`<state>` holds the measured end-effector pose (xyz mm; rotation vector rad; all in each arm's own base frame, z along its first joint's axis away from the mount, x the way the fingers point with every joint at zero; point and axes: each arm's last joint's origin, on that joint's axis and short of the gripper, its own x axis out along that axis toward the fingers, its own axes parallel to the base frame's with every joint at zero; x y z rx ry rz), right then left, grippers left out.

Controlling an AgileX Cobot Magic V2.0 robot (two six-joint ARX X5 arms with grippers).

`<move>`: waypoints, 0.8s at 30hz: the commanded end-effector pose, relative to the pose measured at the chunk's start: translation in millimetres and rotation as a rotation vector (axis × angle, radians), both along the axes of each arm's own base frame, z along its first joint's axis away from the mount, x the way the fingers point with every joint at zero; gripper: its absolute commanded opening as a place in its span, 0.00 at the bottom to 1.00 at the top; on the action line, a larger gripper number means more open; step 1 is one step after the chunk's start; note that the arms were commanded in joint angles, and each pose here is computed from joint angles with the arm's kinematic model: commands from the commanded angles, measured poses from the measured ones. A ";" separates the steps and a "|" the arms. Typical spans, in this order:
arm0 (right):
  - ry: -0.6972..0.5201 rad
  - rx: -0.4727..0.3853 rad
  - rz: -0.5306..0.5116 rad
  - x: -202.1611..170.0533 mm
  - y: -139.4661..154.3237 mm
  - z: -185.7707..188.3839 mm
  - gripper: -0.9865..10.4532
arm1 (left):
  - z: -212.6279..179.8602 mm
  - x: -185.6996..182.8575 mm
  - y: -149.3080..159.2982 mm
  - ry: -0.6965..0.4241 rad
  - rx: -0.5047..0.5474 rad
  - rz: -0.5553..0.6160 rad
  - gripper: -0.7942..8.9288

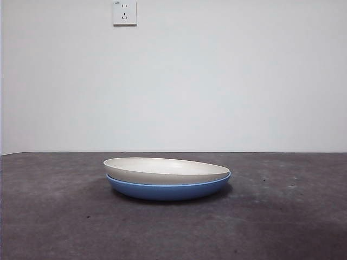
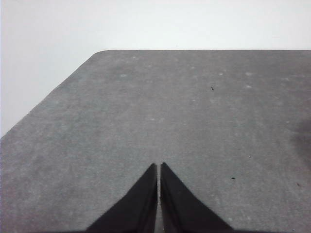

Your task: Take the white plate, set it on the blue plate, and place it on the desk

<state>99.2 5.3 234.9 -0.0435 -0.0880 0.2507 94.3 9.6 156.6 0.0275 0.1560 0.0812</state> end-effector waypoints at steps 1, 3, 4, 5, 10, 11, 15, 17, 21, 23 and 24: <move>-0.024 -0.007 -0.034 -2.3 -1.0 -12.6 0.10 | -7.3 0.8 0.4 0.023 -0.008 0.004 0.09; -0.022 -0.002 -0.057 -3.5 -1.6 -23.3 0.10 | -7.3 0.7 0.4 0.024 -0.008 0.004 0.09; -0.021 0.001 -0.063 -3.9 -1.8 -27.3 0.10 | -7.3 0.8 0.4 0.023 -0.008 0.004 0.09; -0.020 0.005 -0.076 -4.1 -2.2 -32.5 0.10 | -7.3 0.8 0.4 0.023 -0.008 0.004 0.09; -0.010 0.015 -0.080 -4.2 -2.3 -50.3 0.10 | -7.3 0.7 0.4 0.024 -0.008 0.004 0.09; -0.005 0.024 -0.079 -4.0 -2.3 -54.7 0.10 | -7.2 0.7 0.4 0.023 -0.008 0.004 0.09; 0.069 0.041 -0.100 -2.3 -3.0 -66.6 0.10 | -7.3 0.8 0.4 0.023 -0.008 0.004 0.09; 0.107 0.041 -0.108 -2.2 -3.2 -70.3 0.10 | -7.3 0.7 0.4 0.024 -0.008 0.004 0.09; 0.198 0.040 -0.109 -2.7 -3.1 -78.9 0.10 | -7.3 0.8 0.4 0.023 -0.008 0.004 0.09; 0.254 0.040 -0.110 -3.5 -3.1 -84.2 0.10 | -7.3 0.8 0.4 0.023 -0.008 0.004 0.09; 0.258 0.047 -0.112 -3.5 -3.2 -84.5 0.10 | -7.3 0.8 0.4 0.023 -0.008 0.004 0.09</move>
